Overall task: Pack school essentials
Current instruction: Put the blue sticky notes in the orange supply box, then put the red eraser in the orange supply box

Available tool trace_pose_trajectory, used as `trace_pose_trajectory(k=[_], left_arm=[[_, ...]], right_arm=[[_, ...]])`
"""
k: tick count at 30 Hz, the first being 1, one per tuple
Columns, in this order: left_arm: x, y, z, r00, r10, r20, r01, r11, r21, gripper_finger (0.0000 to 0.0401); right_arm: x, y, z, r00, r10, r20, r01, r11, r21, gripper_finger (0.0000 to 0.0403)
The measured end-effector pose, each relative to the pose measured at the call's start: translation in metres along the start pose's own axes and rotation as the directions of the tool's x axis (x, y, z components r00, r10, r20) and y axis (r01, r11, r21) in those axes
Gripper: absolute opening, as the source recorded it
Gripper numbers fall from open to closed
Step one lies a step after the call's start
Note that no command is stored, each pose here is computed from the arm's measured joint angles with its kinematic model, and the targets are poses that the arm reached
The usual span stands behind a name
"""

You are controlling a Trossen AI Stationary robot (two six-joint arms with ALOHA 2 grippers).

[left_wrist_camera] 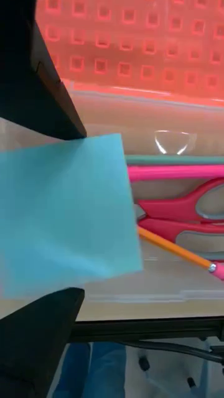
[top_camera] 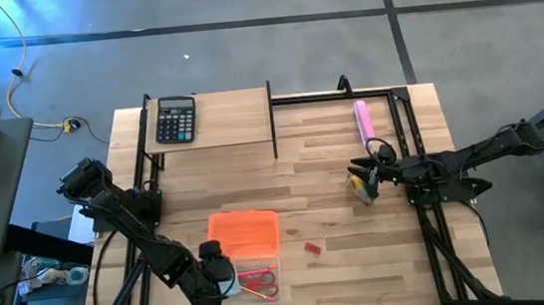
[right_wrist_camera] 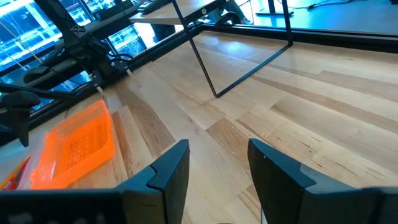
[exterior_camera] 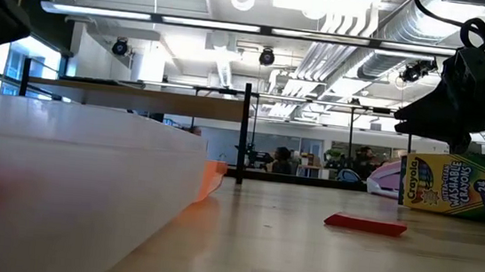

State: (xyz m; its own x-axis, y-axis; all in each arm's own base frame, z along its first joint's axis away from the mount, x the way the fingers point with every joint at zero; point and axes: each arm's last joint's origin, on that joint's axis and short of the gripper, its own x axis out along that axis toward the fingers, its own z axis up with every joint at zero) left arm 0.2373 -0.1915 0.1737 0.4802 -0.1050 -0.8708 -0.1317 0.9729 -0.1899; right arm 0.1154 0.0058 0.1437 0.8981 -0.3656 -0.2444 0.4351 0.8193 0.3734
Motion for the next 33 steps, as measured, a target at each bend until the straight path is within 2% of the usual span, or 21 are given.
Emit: trace_pose_trajectory(k=[11, 18, 26, 33], left_arm=[[-0.003, 0.0, 0.006, 0.999, -0.027, 0.038, 0.028, 0.999, -0.019, 0.04], [-0.027, 0.002, 0.018, 0.985, -0.04, 0.169, 0.041, 0.999, -0.002, 0.04], [-0.048, 0.023, 0.036, 0.966, 0.011, 0.258, 0.005, 0.998, -0.061, 0.0399], [-0.048, 0.052, 0.06, 0.955, 0.072, 0.289, -0.022, 0.985, -0.172, 0.04]], right_arm=[[0.0, 0.0, 0.0, 1.0, 0.0, 0.0, 0.0, 1.0, 0.0, 0.0154], [0.0, 0.0, 0.0, 1.0, 0.0, 0.0, 0.0, 1.0, 0.0, 0.0154], [0.0, 0.0, 0.0, 1.0, 0.001, 0.0, -0.001, 1.0, 0.0, 0.0154], [0.0, 0.0, 0.0, 1.0, 0.001, 0.0, -0.001, 1.0, 0.0, 0.0154]])
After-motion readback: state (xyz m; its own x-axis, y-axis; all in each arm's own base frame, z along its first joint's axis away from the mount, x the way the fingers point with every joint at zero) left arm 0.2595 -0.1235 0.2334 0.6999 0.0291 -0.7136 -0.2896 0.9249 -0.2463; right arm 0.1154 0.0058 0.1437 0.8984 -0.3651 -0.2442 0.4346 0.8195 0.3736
